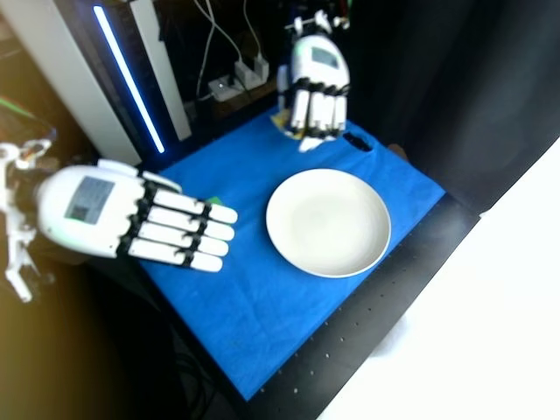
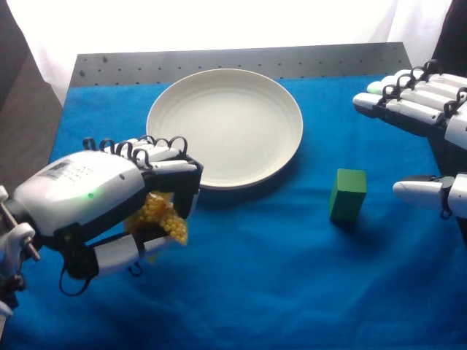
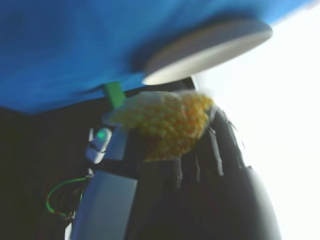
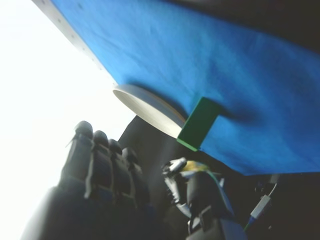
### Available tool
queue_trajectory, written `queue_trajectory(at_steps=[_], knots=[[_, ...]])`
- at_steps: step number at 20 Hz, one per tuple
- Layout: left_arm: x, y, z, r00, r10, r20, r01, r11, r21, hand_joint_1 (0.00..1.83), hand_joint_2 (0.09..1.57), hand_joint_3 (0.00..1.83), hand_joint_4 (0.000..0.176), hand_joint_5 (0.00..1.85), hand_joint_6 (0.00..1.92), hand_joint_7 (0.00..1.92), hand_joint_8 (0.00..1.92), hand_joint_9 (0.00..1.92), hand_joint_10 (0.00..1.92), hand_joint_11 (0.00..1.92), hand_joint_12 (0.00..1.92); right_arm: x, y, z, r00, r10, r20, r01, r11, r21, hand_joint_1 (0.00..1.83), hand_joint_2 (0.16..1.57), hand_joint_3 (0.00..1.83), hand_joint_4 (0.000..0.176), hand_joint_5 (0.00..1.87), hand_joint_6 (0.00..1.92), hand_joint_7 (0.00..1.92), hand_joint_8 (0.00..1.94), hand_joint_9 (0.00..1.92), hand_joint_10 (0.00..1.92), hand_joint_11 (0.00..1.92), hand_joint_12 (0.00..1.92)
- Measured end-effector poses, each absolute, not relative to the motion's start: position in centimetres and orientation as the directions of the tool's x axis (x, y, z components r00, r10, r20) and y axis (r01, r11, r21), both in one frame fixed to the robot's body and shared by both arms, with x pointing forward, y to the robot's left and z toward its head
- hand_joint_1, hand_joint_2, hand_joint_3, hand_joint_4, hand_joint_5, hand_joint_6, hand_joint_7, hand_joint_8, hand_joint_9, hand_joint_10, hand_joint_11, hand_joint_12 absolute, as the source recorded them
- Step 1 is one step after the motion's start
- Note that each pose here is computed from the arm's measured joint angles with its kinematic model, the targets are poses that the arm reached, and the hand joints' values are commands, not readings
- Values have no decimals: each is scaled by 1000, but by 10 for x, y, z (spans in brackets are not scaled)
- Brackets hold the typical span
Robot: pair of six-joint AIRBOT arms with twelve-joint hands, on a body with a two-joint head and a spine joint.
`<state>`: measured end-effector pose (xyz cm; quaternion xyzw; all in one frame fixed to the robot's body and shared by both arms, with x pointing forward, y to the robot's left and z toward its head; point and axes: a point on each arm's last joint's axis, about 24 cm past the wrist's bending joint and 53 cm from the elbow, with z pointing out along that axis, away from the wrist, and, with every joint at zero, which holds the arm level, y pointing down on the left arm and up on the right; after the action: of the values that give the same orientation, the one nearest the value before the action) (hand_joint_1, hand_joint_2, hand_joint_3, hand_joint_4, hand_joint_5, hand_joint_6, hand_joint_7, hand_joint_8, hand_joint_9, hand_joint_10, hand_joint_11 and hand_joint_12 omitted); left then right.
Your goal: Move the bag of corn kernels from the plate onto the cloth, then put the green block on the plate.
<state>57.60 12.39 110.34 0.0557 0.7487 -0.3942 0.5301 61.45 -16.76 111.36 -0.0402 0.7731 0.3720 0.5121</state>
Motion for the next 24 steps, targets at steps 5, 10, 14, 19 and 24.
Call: queue_trajectory(at_steps=[5, 10, 14, 19, 24], knots=[[579, 137, 1104, -420, -377, -826, 463, 694, -552, 232, 1001, 0, 154, 0, 0, 0, 0, 0, 0, 0, 0, 608, -160, 1115, -487, 325, -811, -456, 697, 553, 405, 1286, 0, 0, 0, 0, 0, 0, 0, 0, 0, 0], [587, 151, 1124, -351, -444, -825, 454, 690, -564, 126, 1187, 19, 101, 0, 0, 0, 0, 0, 0, 0, 0, 604, -153, 1122, -507, 335, -794, -492, 644, 586, 542, 1202, 15, 0, 0, 0, 0, 0, 58, 21, 0, 799], [601, 181, 1142, -258, -515, -817, 409, 708, -576, 0, 1223, 13, 167, 0, 0, 0, 0, 0, 0, 0, 0, 615, -148, 1103, -559, 375, -739, -446, 616, 650, 638, 1202, 3, 0, 0, 0, 0, 0, 64, 19, 0, 801], [600, 191, 1144, -229, -533, -814, 396, 713, -578, 9, 1317, 14, 108, 0, 0, 0, 0, 0, 0, 0, 0, 613, -136, 1084, -597, 356, -719, -429, 616, 661, 649, 1229, 4, 0, 8, 2, 53, 5, 171, 54, 0, 1028], [599, 196, 1148, -208, -545, -812, 395, 713, -579, 71, 1330, 4, 105, 0, 0, 0, 0, 0, 0, 0, 0, 616, -135, 1073, -614, 351, -707, -404, 630, 663, 1233, 1197, 0, 0, 753, 1020, 839, 1218, 1094, 1142, 893, 1701]])
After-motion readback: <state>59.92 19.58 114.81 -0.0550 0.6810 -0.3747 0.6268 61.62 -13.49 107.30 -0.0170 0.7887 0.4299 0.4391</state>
